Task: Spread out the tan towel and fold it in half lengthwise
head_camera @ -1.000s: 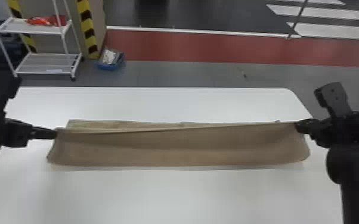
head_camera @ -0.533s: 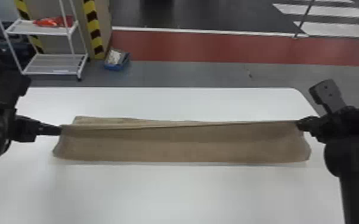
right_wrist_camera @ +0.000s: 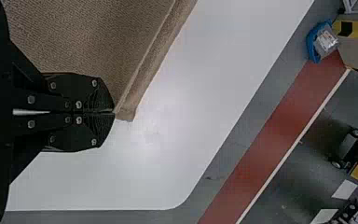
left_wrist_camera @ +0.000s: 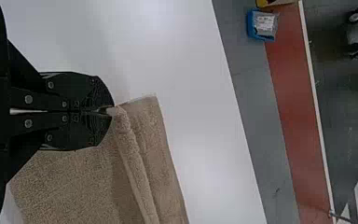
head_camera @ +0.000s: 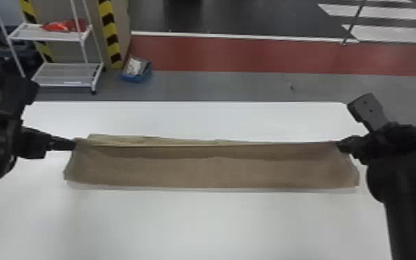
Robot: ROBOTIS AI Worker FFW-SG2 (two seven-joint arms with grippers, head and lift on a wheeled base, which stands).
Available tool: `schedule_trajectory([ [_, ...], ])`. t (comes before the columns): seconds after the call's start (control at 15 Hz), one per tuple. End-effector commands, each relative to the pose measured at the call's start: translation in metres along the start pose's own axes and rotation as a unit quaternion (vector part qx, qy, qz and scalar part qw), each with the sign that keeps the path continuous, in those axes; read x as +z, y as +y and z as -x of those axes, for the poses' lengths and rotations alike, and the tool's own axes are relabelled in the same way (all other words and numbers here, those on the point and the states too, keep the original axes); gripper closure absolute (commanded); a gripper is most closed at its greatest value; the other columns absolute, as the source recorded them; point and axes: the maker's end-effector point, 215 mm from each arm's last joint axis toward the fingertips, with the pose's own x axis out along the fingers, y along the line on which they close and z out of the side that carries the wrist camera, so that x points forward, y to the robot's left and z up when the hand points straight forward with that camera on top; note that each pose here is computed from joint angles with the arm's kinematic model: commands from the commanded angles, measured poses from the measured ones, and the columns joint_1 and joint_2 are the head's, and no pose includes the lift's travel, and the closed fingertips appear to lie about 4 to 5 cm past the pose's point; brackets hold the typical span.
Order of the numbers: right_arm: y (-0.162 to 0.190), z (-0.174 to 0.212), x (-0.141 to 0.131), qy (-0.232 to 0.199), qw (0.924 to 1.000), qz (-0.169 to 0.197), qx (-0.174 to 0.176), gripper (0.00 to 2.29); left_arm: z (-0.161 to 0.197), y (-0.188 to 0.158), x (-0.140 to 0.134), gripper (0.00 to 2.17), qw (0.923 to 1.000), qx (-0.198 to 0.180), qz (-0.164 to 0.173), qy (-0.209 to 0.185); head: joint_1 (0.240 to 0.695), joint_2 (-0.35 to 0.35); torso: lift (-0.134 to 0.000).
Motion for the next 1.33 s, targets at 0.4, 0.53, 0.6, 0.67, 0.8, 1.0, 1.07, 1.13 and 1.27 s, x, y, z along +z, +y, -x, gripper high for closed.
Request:
schedule_trajectory([
  [0.4, 0.0, -0.012, -0.012, 0.012, 0.9999, 0.001, 0.003, 1.42, 0.006, -0.011, 0.029, 1.43, 0.9998, -0.002, 0.001, -0.019, 0.695, -0.095, -0.123],
  [0.53, 0.0, -0.012, -0.015, 0.015, 0.9999, -0.001, 0.004, 1.42, 0.008, -0.011, 0.038, 1.43, 0.9997, -0.001, -0.001, -0.025, 0.695, -0.1, -0.123],
  [0.6, 0.0, -0.012, -0.017, 0.016, 0.9999, -0.001, 0.005, 1.42, 0.008, -0.013, 0.043, 1.43, 0.9996, -0.001, -0.003, -0.026, 0.695, -0.102, -0.123],
  [0.67, 0.0, -0.013, -0.018, 0.016, 0.9999, 0.0, 0.005, 1.42, 0.006, -0.016, 0.046, 1.43, 0.9996, -0.002, -0.006, -0.026, 0.695, -0.104, -0.123],
  [0.8, -0.002, -0.012, -0.022, 0.015, 0.9999, -0.004, 0.006, 1.42, 0.001, -0.019, 0.045, 1.43, 0.9997, 0.0, -0.007, -0.023, 0.695, -0.111, -0.123],
  [1.0, 0.001, -0.015, -0.029, 0.018, 0.9998, -0.001, 0.006, 1.42, -0.004, -0.022, 0.05, 1.43, 0.9995, 0.01, -0.003, -0.029, 0.695, -0.119, -0.123],
  [1.07, 0.0, -0.014, -0.031, 0.018, 0.9998, -0.001, 0.005, 1.42, -0.005, -0.023, 0.052, 1.43, 0.9994, 0.014, -0.002, -0.031, 0.695, -0.12, -0.123],
  [1.13, 0.0, -0.014, -0.033, 0.017, 0.9998, -0.004, 0.006, 1.42, -0.005, -0.021, 0.052, 1.43, 0.9993, 0.018, 0.0, -0.032, 0.695, -0.122, -0.123],
  [1.27, -0.002, -0.012, -0.037, 0.015, 0.9998, -0.01, 0.006, 1.42, -0.003, -0.018, 0.055, 1.43, 0.9991, 0.023, 0.003, -0.034, 0.695, -0.127, -0.123],
])
